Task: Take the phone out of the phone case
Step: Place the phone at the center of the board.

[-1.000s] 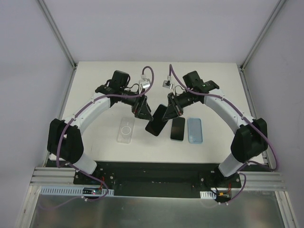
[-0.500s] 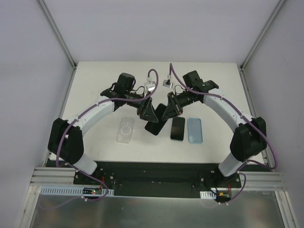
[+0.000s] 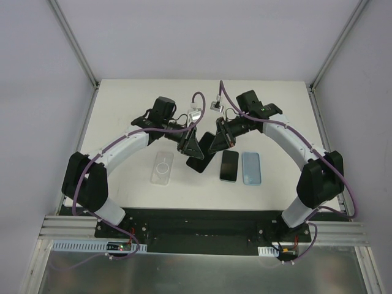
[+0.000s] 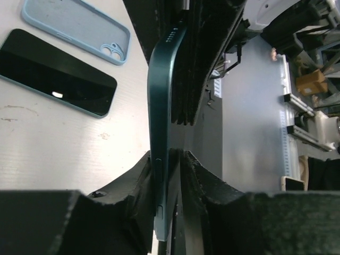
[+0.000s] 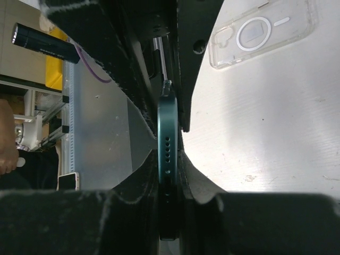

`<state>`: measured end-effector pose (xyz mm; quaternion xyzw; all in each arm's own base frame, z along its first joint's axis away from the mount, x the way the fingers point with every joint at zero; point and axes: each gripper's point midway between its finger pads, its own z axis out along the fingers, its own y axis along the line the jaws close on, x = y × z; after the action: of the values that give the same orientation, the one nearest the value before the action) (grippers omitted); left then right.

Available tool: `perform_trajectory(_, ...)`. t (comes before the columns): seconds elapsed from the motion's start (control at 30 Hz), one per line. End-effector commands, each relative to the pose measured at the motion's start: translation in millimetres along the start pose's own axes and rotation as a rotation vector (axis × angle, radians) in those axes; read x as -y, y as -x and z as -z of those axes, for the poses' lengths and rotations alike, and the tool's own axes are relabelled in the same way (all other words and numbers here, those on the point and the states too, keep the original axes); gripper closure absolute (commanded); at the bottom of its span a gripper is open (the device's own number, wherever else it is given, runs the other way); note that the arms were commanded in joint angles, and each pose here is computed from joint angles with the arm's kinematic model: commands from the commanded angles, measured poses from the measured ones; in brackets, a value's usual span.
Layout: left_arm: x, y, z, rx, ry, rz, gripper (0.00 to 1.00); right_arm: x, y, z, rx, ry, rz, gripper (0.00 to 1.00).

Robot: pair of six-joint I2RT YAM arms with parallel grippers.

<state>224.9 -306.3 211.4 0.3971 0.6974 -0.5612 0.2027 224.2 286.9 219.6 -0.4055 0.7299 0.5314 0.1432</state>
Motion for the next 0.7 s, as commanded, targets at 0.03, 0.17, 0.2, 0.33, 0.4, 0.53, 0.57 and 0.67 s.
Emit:
perform_trajectory(0.03,17.5,5.2,-3.6,0.002,-0.075,-0.037,0.91,-15.4,15.9,6.0,0.048,0.047,0.047,1.00)
perform_trajectory(0.17,16.1,5.0,-4.7,0.000,-0.080,-0.033,1.00,-13.6,13.8,5.8,0.045,0.037,0.041,0.93)
perform_trajectory(0.2,15.8,3.7,-4.8,-0.002,-0.080,-0.029,1.00,-12.6,13.3,6.5,0.045,0.033,0.035,0.91)
perform_trajectory(0.33,13.3,0.8,-5.0,-0.004,-0.068,-0.025,1.00,-8.1,10.8,7.4,0.044,0.015,0.015,0.69)
perform_trajectory(0.4,13.2,-0.5,-4.8,-0.005,-0.065,-0.022,1.00,-6.7,10.8,8.1,0.049,0.008,0.009,0.58)
perform_trajectory(0.53,12.8,-2.7,-3.9,-0.004,-0.049,-0.022,1.00,-3.0,11.4,11.3,0.063,-0.012,-0.005,0.38)
perform_trajectory(0.57,11.8,-3.1,-3.2,-0.002,-0.041,-0.023,1.00,-1.5,11.9,12.7,0.068,-0.019,-0.009,0.34)
perform_trajectory(0.67,4.3,-8.8,-1.6,0.007,0.005,0.024,1.00,3.7,11.3,18.7,0.086,-0.050,-0.019,0.27)
